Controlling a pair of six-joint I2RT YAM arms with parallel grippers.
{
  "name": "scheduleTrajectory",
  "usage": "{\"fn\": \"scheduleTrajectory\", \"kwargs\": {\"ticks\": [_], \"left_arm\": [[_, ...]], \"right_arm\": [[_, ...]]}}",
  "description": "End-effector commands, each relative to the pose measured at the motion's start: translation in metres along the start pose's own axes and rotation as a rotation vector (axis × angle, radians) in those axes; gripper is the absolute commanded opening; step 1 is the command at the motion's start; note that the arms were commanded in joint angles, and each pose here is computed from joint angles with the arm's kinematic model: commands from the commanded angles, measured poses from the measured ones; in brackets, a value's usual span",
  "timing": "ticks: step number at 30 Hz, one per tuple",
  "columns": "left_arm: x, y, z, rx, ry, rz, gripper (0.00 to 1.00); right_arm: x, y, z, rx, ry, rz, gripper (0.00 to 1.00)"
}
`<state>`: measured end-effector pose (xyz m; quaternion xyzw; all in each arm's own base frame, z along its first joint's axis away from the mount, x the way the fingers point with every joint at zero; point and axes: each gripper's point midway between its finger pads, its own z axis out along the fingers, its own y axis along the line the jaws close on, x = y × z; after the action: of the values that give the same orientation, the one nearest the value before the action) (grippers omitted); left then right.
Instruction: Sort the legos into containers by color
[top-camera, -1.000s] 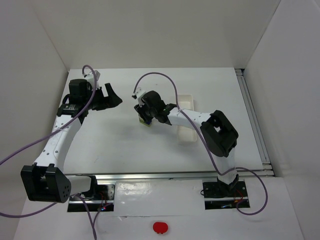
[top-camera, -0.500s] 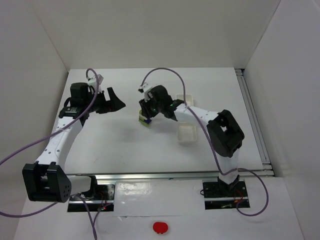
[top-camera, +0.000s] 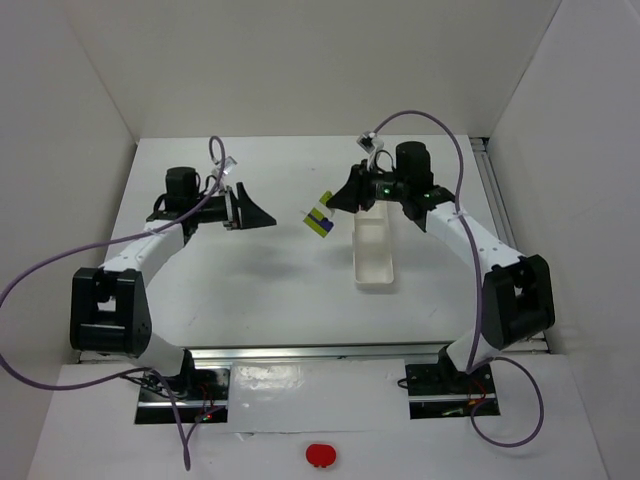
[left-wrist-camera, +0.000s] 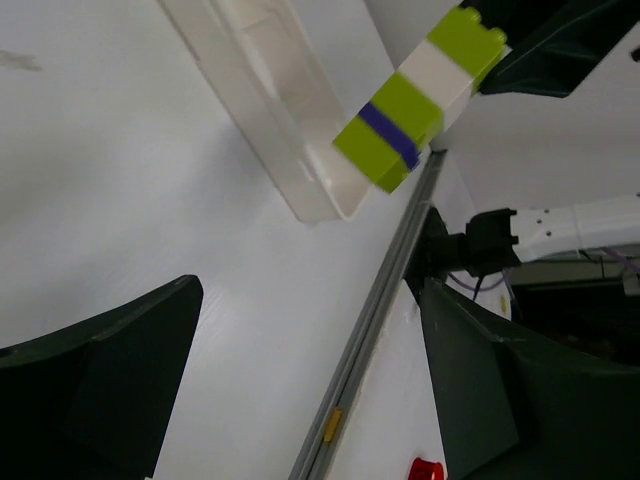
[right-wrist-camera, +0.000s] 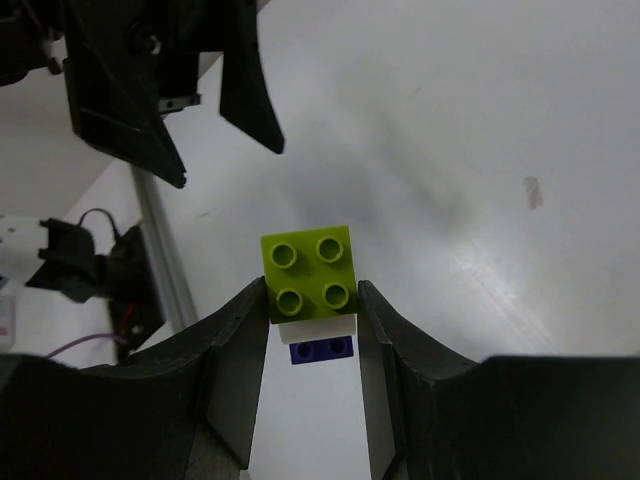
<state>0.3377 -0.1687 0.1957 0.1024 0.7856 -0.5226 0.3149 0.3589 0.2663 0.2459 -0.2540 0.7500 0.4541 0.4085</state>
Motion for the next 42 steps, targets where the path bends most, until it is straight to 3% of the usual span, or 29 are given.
{"fn": "scheduleTrajectory", "kwargs": {"ticks": [1, 10, 25, 28, 30, 33, 34, 42], "left_arm": [[-0.014, -0.046, 0.017, 0.189, 0.038, 0.181, 1.00], [0.012, -0.083, 0.052, 0.310, 0.161, 0.347, 1.00], [0.029, -0.093, 0.082, 0.354, 0.237, 0.357, 0.98], [0.033, -0.095, 0.086, 0.382, 0.260, 0.331, 0.85], [0.034, -0.096, 0.090, 0.388, 0.267, 0.332, 0.59], [0.031, -0.096, 0.091, 0.382, 0.283, 0.326, 0.10], [0.034, -0.086, 0.091, 0.365, 0.294, 0.297, 0.00], [0.026, -0.060, 0.081, 0.266, 0.245, 0.243, 0.00]], "right_arm": [[0.000, 0.041, -0.015, -0.175, -0.003, 0.037, 0.26], [0.005, 0.061, -0.027, -0.268, 0.032, 0.101, 0.26], [0.017, 0.066, -0.011, -0.302, 0.085, 0.129, 0.26], [0.020, 0.064, -0.005, -0.298, 0.101, 0.145, 0.26], [0.021, 0.061, -0.001, -0.278, 0.102, 0.142, 0.26], [0.018, 0.053, 0.002, -0.225, 0.091, 0.142, 0.26], [0.019, 0.051, 0.001, -0.202, 0.093, 0.144, 0.26], [-0.041, -0.040, -0.043, 0.286, -0.183, 0.189, 0.26]]}}
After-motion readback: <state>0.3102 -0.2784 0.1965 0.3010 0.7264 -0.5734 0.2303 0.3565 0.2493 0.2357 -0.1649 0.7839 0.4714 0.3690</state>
